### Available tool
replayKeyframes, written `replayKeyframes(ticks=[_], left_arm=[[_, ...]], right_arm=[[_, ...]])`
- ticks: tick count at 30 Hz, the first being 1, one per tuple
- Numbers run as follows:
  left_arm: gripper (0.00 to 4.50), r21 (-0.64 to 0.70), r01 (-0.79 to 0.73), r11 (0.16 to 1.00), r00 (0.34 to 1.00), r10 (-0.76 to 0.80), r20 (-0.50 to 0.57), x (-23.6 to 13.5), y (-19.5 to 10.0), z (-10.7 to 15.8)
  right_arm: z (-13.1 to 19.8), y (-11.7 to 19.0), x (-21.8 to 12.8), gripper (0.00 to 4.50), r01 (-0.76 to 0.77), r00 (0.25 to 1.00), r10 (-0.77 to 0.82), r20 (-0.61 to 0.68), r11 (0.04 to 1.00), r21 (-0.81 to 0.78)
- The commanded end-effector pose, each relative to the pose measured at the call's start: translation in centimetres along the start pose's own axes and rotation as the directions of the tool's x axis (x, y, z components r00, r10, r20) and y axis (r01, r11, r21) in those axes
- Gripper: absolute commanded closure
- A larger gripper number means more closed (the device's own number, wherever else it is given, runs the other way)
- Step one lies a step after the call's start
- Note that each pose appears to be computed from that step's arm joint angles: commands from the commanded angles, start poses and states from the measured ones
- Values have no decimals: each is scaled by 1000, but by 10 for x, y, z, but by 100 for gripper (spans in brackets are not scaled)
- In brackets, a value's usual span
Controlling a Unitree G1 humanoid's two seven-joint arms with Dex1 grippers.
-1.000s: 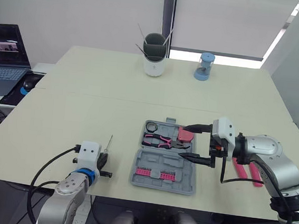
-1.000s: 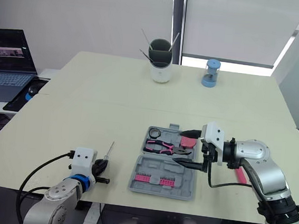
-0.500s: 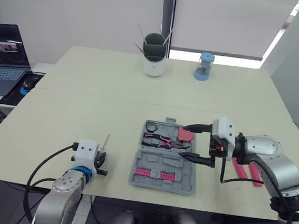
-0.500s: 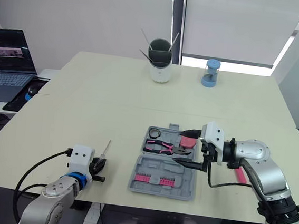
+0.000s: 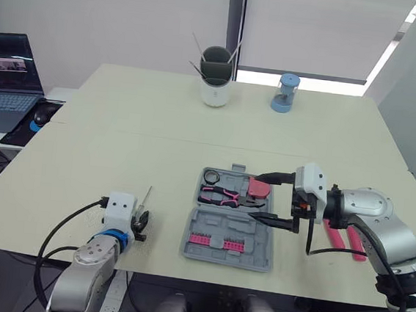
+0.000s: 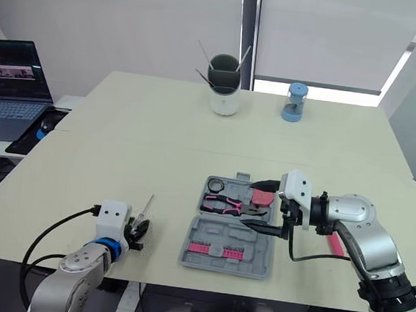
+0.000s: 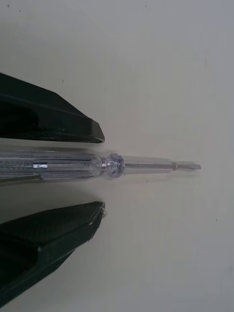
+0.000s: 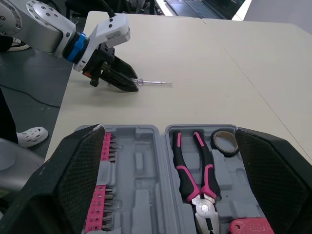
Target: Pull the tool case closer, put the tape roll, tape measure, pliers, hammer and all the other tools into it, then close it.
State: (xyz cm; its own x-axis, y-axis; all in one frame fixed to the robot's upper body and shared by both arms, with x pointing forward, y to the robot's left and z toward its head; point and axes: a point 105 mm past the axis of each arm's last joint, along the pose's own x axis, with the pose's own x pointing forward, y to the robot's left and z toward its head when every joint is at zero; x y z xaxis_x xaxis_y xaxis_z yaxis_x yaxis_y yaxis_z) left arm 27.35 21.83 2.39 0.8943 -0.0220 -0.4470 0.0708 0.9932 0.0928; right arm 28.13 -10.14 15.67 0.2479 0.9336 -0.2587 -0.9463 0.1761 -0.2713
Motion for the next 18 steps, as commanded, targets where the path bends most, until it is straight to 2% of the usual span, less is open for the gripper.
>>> replayKeyframes(ticks=[1, 3, 11, 16, 18], left_arm=[[366, 1, -6, 1000, 1000, 6, -6, 0, 3, -3], [423, 3, -15, 1000, 1000, 15, -10, 1, 7, -4], [427, 14, -15, 1000, 1000, 15, 14, 1, 16, 4], [427, 76, 101, 992, 990, -107, 88, -4, 18, 37], [427, 141, 227, 964, 964, -244, 110, -12, 16, 61]], right_arm=[[11, -3, -2, 0, 13, 1000, -12, 25, 999, -48], [10, -1, -2, 0, 11, 1000, -10, 24, 999, -45], [10, -1, -3, 0, 16, 1000, -15, 20, 999, -47], [9, -1, -6, 0, 21, 1000, -21, 3, 998, -58], [9, 1, -8, 0, 22, 1000, -23, -6, 998, -60]])
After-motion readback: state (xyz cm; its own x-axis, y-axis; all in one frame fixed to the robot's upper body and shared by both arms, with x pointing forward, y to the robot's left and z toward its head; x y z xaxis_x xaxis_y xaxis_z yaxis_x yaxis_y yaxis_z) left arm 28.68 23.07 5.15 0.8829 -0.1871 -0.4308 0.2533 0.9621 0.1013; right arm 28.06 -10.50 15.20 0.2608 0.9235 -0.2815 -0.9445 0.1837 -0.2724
